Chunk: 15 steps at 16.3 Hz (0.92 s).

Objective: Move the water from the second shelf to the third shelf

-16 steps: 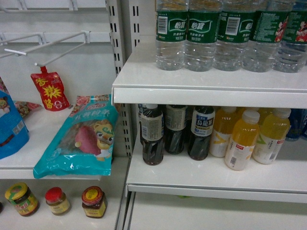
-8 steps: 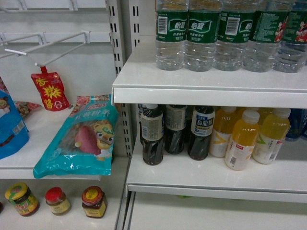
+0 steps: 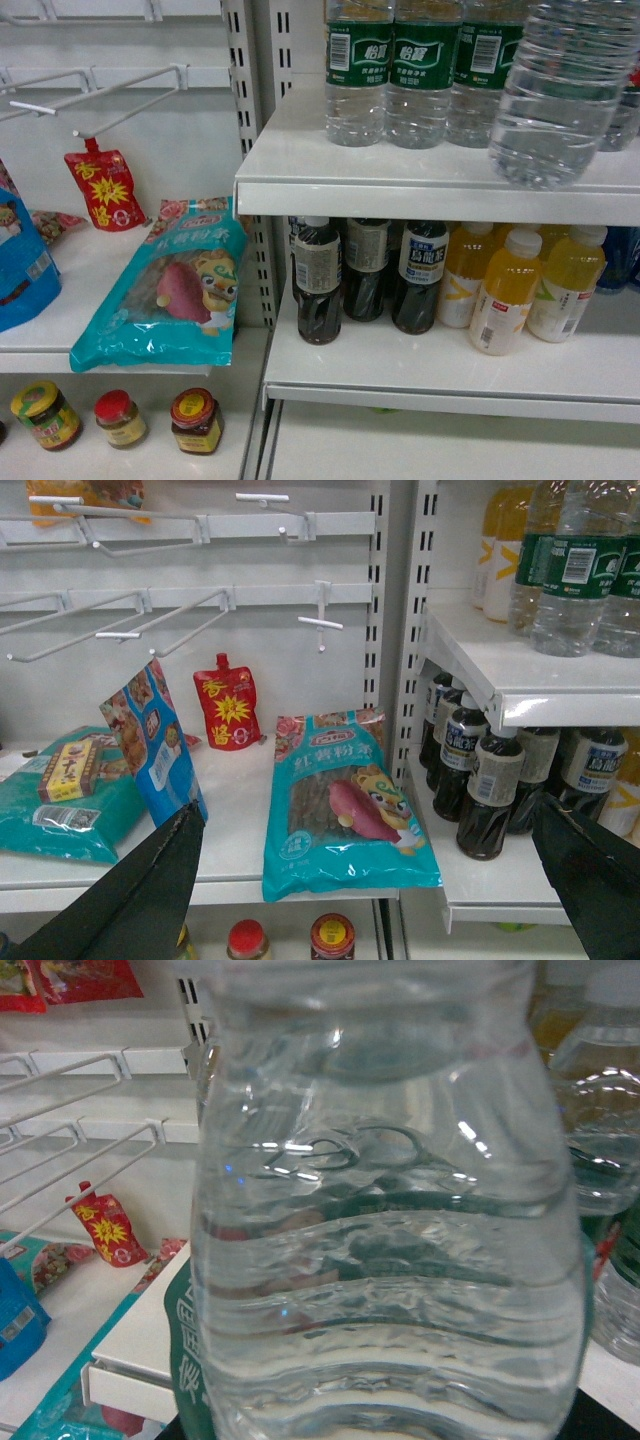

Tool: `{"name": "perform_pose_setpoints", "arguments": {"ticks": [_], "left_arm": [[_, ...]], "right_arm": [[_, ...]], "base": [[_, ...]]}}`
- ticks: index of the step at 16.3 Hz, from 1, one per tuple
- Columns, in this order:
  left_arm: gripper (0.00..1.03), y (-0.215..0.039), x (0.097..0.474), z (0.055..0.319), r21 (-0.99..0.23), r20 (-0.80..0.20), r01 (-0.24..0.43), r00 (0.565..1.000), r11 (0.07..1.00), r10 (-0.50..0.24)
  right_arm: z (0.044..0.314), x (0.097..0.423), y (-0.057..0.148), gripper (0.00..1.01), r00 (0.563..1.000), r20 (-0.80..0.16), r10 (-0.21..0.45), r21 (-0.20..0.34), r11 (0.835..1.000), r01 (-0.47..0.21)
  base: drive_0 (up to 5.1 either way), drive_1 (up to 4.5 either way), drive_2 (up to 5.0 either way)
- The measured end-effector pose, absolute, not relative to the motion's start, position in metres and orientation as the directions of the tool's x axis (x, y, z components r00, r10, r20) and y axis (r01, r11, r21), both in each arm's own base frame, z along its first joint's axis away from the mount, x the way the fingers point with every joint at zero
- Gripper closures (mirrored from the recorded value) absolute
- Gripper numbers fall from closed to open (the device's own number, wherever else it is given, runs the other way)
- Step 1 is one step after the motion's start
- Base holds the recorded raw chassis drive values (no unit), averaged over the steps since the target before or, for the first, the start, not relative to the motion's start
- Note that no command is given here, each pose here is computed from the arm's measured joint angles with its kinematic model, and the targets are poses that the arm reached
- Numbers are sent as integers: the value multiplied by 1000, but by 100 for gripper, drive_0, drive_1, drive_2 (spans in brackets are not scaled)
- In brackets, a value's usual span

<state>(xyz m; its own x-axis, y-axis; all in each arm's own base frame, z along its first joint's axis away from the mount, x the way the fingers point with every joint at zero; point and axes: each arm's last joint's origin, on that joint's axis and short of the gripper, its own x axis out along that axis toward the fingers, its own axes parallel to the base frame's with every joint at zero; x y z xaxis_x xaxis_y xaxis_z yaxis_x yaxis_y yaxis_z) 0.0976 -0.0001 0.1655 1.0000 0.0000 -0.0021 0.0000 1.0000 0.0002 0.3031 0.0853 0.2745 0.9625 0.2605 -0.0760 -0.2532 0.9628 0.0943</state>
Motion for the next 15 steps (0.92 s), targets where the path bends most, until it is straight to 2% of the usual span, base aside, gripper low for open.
{"name": "perform_pose_setpoints", "arguments": {"ticks": [3, 6, 11, 15], "left_arm": [[5, 0, 98, 166, 0, -2, 0, 1000, 1000, 0], [5, 0, 98, 166, 0, -2, 0, 1000, 1000, 0], [5, 0, 98, 166, 0, -2, 0, 1000, 1000, 0], [5, 0, 98, 166, 0, -2, 0, 1000, 1000, 0]], "right_arm": [[270, 334, 95, 59, 968, -84, 238, 67, 970, -233], [261, 356, 95, 59, 975, -134, 178, 52, 984, -172], [260, 377, 92, 59, 978, -168, 123, 105, 989, -107], [258, 387, 91, 59, 979, -179, 101, 113, 990, -82]], "base": [[-495, 250, 250], [-495, 250, 250], [-495, 250, 250], [-495, 250, 250]]}}
